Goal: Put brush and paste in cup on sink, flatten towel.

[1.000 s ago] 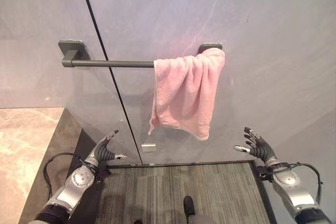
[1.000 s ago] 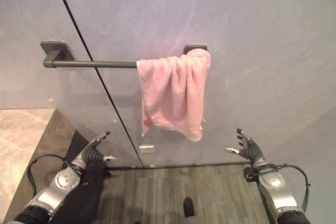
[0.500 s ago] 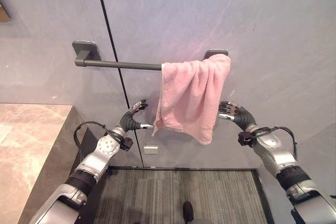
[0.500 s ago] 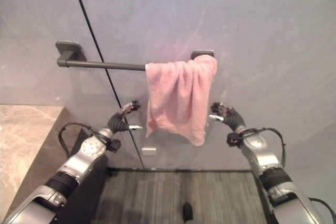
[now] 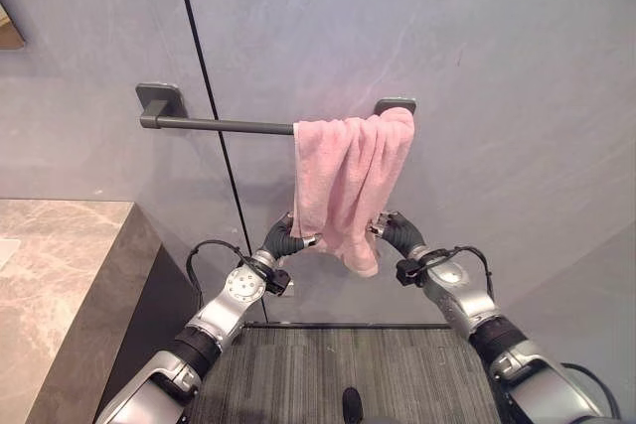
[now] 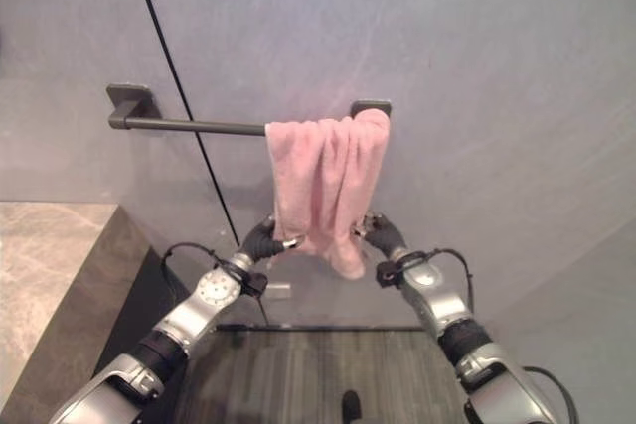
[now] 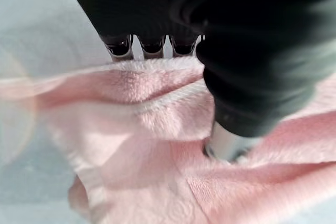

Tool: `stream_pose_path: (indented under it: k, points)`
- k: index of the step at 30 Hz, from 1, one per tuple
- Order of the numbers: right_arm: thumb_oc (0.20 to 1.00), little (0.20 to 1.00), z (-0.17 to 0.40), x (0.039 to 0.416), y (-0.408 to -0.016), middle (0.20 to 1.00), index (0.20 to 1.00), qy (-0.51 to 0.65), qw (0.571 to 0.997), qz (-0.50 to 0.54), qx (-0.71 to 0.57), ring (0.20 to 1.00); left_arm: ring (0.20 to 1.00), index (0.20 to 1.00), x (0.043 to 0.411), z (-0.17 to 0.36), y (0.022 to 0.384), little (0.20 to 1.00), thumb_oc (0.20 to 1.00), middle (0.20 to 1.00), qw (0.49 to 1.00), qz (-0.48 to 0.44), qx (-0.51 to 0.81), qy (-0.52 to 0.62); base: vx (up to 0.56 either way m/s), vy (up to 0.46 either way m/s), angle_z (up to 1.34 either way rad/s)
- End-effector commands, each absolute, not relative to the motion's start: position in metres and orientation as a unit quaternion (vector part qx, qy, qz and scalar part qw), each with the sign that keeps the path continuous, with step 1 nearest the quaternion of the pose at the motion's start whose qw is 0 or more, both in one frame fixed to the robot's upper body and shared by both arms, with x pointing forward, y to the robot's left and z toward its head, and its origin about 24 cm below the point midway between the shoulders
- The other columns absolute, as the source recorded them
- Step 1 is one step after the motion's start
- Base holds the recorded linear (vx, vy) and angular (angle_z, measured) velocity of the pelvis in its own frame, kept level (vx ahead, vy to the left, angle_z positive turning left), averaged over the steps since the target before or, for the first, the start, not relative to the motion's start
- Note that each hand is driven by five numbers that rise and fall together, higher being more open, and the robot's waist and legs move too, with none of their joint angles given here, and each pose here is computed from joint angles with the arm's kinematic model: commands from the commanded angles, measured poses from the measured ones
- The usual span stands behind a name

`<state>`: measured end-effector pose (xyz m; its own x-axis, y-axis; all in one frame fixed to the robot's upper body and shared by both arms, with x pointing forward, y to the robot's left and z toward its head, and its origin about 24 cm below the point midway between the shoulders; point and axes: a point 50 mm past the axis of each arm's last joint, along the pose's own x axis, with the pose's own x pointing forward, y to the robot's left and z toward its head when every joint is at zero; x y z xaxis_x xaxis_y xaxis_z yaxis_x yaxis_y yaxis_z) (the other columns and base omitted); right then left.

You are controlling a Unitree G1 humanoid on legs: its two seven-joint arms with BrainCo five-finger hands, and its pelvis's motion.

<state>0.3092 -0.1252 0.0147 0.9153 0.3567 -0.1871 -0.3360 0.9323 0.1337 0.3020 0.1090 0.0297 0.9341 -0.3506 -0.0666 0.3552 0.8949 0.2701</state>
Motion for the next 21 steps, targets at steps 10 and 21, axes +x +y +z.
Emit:
stream_pose_path:
  k: [10, 21]
  points:
    - [0.2, 0.2, 0.058, 0.316, -0.13, 0.2, 0.2, 0.014, 0.978, 0.183, 0.097, 0.2, 0.2, 0.2, 0.309, 0.053, 0.121, 0.2, 0.2, 0.2, 0.974, -0.162, 0.153, -0.04, 0.0, 0.0, 0.0]
    - [0.2, 0.2, 0.082, 0.294, -0.137, 0.2, 0.2, -0.048, 0.96, 0.21, 0.177, 0.2, 0.2, 0.2, 0.3, 0.074, 0.133, 0.2, 0.2, 0.2, 0.983, -0.142, 0.089, -0.077, 0.0, 0.0, 0.0]
